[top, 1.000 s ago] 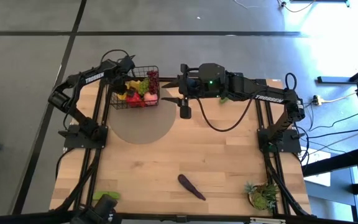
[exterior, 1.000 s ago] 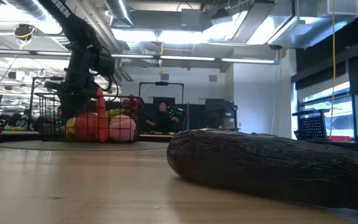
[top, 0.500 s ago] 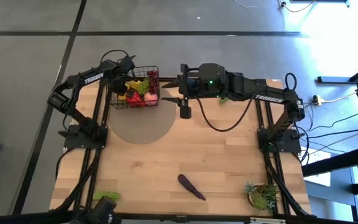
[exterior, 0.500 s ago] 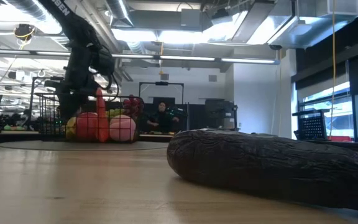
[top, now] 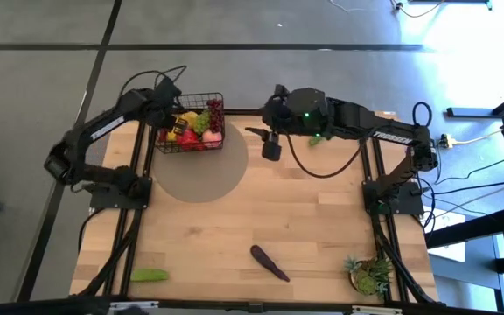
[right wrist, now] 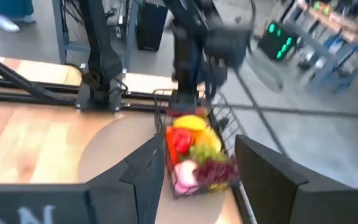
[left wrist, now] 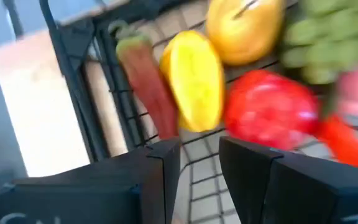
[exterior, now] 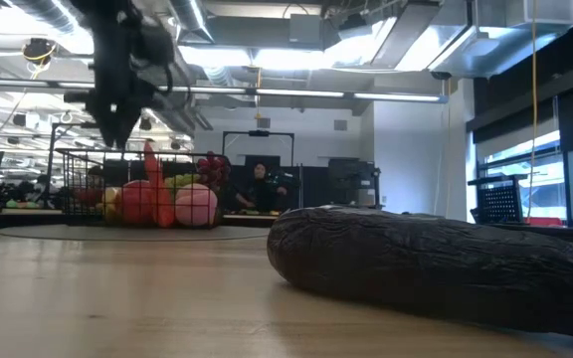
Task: Build produce basket
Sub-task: Put the violet eggplant into the black wire basket
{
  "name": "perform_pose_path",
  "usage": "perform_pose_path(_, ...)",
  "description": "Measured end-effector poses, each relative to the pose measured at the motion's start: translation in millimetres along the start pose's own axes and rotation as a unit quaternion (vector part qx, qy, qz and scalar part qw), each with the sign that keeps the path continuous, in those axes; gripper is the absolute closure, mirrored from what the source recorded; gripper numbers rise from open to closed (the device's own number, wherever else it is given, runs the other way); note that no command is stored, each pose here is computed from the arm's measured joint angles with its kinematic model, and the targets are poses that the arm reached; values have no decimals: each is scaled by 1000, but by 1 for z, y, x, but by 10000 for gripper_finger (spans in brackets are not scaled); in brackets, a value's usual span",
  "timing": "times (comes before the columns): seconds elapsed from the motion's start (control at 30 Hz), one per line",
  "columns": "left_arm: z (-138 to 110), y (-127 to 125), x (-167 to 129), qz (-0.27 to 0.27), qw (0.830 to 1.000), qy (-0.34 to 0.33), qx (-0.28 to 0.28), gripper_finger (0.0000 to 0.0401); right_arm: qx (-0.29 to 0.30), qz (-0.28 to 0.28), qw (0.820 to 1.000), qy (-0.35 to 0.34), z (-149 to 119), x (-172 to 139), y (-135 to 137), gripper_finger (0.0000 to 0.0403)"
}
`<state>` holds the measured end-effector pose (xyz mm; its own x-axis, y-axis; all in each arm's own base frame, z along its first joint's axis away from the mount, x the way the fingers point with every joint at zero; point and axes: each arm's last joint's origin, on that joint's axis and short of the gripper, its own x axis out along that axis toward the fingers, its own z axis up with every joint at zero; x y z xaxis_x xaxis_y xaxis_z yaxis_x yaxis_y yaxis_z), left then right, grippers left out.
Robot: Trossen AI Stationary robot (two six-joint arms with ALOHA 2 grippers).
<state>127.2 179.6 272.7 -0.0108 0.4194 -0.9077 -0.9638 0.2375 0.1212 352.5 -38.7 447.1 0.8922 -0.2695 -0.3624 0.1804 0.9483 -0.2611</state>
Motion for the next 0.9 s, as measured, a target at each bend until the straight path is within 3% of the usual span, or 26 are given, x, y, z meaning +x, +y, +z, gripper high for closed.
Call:
perform_pose_path(0.17, -18, -7, -39, -56, 995, -77, 31, 301, -5, 12, 998, 63, -11, -7, 1, 211)
perform_pose_path(0.33, -41, -14, -71, -141, 979, -117, 89, 301, -7, 55, 988, 141, -27, -11, 5, 211)
perform_pose_path(0.5, -62, -18, -92, -239, 950, -127, 154, 301, 78, 84, 971, 212, -39, -16, 9, 211)
perform_pose_path(0.67, -80, -19, -106, -296, 920, -129, 222, 301, 155, 125, 944, 261, -46, -20, 14, 211)
perform_pose_path(0.9, -101, -21, -109, -302, 899, -82, 306, 301, 253, 172, 885, 352, -55, -32, 28, 211)
